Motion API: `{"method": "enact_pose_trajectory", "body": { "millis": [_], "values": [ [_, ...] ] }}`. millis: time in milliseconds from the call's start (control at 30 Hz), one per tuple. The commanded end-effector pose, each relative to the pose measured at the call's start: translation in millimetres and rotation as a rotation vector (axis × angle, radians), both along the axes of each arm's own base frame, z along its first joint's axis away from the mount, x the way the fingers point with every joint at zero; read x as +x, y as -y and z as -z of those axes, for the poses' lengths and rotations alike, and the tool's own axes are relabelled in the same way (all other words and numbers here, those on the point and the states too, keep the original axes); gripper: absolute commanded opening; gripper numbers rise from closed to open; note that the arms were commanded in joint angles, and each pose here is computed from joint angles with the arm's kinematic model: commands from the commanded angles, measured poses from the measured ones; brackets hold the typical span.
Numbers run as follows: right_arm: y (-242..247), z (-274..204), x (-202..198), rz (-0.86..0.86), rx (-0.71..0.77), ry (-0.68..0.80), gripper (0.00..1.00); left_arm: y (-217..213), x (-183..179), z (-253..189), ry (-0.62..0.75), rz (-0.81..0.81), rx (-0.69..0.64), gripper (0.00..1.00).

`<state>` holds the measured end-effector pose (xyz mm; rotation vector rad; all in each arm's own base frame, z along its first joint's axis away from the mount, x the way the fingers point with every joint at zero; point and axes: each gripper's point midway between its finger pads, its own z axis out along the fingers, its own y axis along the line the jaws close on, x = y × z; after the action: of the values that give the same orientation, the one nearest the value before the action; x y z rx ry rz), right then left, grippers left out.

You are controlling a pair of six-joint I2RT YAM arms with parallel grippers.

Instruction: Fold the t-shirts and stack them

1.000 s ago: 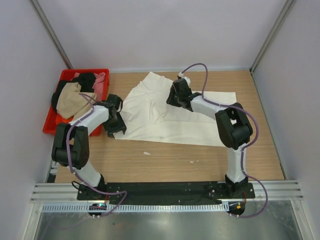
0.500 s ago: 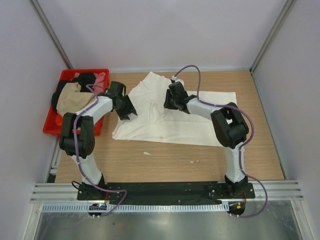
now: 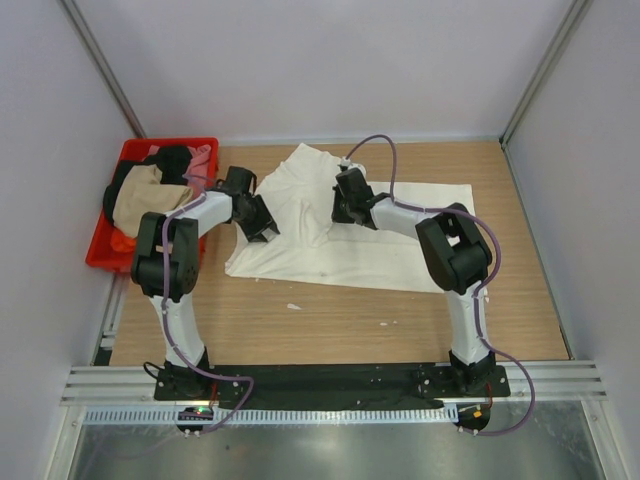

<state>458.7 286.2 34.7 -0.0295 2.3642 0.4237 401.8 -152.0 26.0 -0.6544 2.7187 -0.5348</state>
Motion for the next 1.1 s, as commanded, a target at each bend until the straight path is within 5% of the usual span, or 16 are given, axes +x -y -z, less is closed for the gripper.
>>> {"method": "enact_pose_trajectory", "body": {
  "millis": [0, 1067],
  "values": [
    [0, -23, 12, 0.018, 0.003, 0.089, 0.08, -16, -6, 29, -0.055, -0.019, 0.101, 0.47],
    [24, -51, 27, 0.055, -0.076, 0.277, 0.02, -43, -16, 35, -0.111, -0.044, 0.252, 0.48]
  ]
}}
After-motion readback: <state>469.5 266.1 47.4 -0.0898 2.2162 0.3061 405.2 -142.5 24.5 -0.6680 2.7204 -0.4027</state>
